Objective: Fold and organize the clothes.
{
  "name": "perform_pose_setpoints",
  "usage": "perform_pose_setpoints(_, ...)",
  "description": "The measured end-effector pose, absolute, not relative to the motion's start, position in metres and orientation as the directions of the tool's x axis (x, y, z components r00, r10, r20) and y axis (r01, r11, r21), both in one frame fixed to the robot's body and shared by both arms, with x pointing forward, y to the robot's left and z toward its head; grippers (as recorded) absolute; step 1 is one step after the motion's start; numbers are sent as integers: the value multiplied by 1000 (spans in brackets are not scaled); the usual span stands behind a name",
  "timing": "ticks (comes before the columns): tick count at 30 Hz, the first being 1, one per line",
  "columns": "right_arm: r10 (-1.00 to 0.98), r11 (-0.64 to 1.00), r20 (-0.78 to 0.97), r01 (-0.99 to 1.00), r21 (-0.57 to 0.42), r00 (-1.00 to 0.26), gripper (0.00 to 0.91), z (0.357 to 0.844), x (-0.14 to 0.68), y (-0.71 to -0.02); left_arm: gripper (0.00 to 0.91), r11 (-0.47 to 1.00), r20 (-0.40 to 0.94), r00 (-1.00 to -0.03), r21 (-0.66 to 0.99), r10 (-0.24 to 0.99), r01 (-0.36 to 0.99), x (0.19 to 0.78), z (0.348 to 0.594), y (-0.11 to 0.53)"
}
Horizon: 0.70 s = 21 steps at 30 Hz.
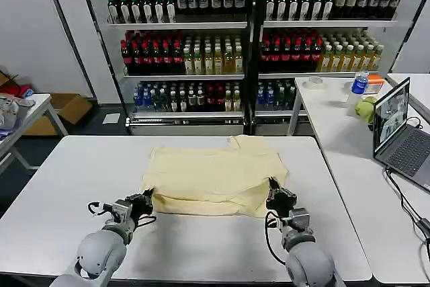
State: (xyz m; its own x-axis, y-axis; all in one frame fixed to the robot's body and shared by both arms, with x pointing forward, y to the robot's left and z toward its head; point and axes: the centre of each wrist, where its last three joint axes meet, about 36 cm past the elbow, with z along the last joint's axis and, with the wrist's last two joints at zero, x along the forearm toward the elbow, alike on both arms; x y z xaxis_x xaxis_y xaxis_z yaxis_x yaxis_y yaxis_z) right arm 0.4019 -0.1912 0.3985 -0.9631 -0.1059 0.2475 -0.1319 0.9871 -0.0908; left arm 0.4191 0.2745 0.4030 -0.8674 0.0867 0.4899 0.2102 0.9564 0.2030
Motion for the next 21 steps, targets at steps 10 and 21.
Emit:
perform_pose_setpoints(10,-106,989,256,-130,-77,-961,907,391,400,-189,907,961,498,-864,194,78,198,420,402,275)
perform_pose_setpoints(21,-89,994,237,-101,-39,-967,907,400,372,-201,907,966,484,-872,184,70,179,403,413,283)
